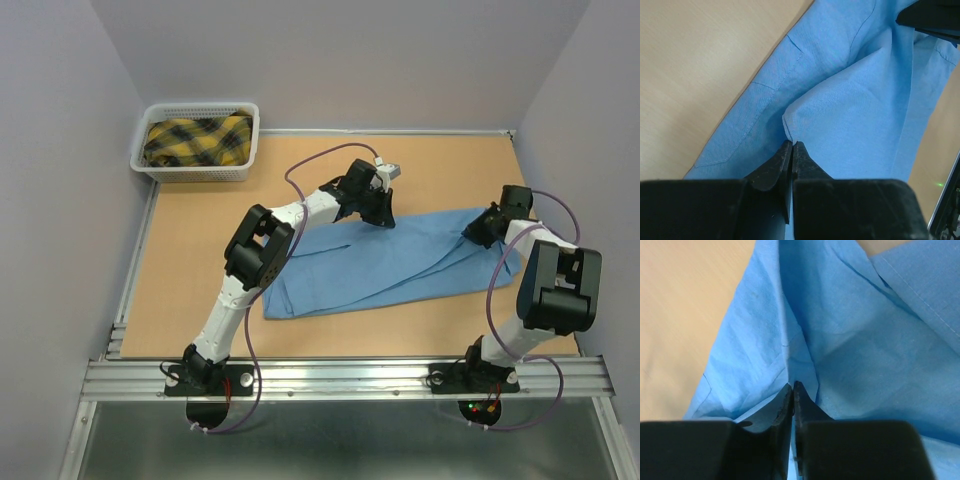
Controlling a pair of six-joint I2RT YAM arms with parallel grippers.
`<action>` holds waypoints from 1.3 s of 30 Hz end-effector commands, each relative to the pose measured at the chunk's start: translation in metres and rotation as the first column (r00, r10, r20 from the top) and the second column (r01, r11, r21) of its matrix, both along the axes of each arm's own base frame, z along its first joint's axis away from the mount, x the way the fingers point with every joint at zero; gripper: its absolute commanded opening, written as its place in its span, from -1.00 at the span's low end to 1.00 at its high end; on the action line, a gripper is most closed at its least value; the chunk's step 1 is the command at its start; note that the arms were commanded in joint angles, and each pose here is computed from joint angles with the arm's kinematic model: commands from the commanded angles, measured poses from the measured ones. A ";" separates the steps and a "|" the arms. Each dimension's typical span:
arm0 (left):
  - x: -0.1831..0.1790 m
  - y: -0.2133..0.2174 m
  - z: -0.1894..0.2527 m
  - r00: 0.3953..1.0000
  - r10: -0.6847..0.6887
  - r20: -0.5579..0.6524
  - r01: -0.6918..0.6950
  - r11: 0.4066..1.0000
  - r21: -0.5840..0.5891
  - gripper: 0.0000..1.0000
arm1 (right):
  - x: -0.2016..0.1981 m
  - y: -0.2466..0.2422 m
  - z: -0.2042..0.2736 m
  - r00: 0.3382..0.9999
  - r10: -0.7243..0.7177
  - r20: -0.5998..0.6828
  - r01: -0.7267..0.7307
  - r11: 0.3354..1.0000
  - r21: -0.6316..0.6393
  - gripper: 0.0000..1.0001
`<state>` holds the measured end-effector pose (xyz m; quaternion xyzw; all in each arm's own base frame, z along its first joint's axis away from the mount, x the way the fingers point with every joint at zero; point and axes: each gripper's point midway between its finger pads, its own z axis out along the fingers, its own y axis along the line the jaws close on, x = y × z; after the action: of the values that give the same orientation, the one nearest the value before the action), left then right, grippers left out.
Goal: Fold and stack the long sleeve shirts
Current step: Fold the shirt
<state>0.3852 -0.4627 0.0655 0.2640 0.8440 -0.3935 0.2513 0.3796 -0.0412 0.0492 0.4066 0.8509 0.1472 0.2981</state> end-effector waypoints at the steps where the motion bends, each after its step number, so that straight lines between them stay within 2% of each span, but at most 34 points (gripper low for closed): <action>1: 0.010 -0.012 0.046 0.997 0.002 0.076 0.004 0.997 -0.076 -0.99 | 0.020 -0.005 0.024 0.997 0.001 0.077 0.002 1.000 -0.030 -0.98; 6: 0.027 0.000 0.050 0.995 0.074 0.065 -0.068 0.995 -0.078 -1.00 | 0.019 -0.016 0.046 0.991 -0.029 0.130 0.040 0.995 -0.086 -0.99; 10: 0.040 0.010 0.052 0.992 0.116 0.046 -0.111 0.989 -0.097 -1.00 | 0.014 -0.017 0.045 0.989 -0.065 0.137 0.074 0.995 -0.063 -0.99; 18: 0.041 0.006 0.057 0.994 0.102 0.026 -0.098 0.987 -0.125 -1.00 | -0.020 -0.022 0.014 0.973 -0.184 0.141 0.182 0.983 0.022 -0.99; 24: 0.031 0.003 0.051 0.998 0.067 -0.017 -0.069 0.989 -0.135 -1.00 | -0.026 -0.023 0.007 0.967 -0.195 0.163 0.191 0.981 0.040 -0.99; 25: 0.028 0.003 0.051 0.998 0.056 -0.022 -0.059 0.989 -0.137 -0.96 | -0.026 -0.024 0.011 0.965 -0.197 0.173 0.194 0.980 0.038 -0.86; 27: 0.024 0.003 0.052 0.999 0.039 -0.028 -0.043 0.989 -0.142 -0.78 | -0.025 -0.026 0.016 0.961 -0.203 0.186 0.201 0.979 0.027 -0.59; 28: 0.021 0.004 0.053 0.999 0.034 -0.031 -0.038 0.989 -0.143 -0.46 | -0.023 -0.027 0.022 0.958 -0.201 0.204 0.201 0.979 0.020 -0.35; 29: 0.018 0.005 0.057 0.999 0.021 -0.026 -0.025 0.989 -0.147 -0.29 | -0.020 -0.030 0.032 0.954 -0.189 0.232 0.194 0.981 0.001 -0.23; 30: 0.017 0.007 0.060 1.000 0.022 -0.020 -0.025 0.989 -0.148 0.01 | -0.016 -0.032 0.041 0.951 -0.175 0.255 0.186 0.982 -0.019 -0.05; 32: 0.015 0.011 0.072 0.999 0.033 0.000 -0.033 0.988 -0.150 0.30 | -0.012 -0.034 0.054 0.945 -0.160 0.284 0.177 0.983 -0.038 0.06; 33: 0.014 0.014 0.076 0.999 0.038 0.006 -0.037 0.989 -0.146 0.61 | -0.010 -0.033 0.063 0.941 -0.147 0.305 0.167 0.985 -0.041 0.09; 35: 0.010 0.021 0.091 0.998 0.062 0.019 -0.059 0.989 -0.139 0.91 | -0.004 -0.031 0.078 0.934 -0.118 0.338 0.141 0.989 -0.046 0.12; 36: 0.010 0.025 0.096 0.997 0.076 0.024 -0.073 0.988 -0.136 0.97 | -0.002 -0.024 0.083 0.933 -0.084 0.351 0.101 0.994 -0.031 0.12; 39: 0.001 0.043 0.114 0.988 0.152 0.022 -0.149 0.981 -0.127 0.97 | 0.005 -0.005 0.090 0.928 -0.003 0.372 -0.006 1.000 0.024 0.12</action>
<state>0.3911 -0.4337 0.0907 0.2005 0.8572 -0.4098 0.2388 0.3589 -0.0583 0.0948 0.4364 0.7831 0.1760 0.4067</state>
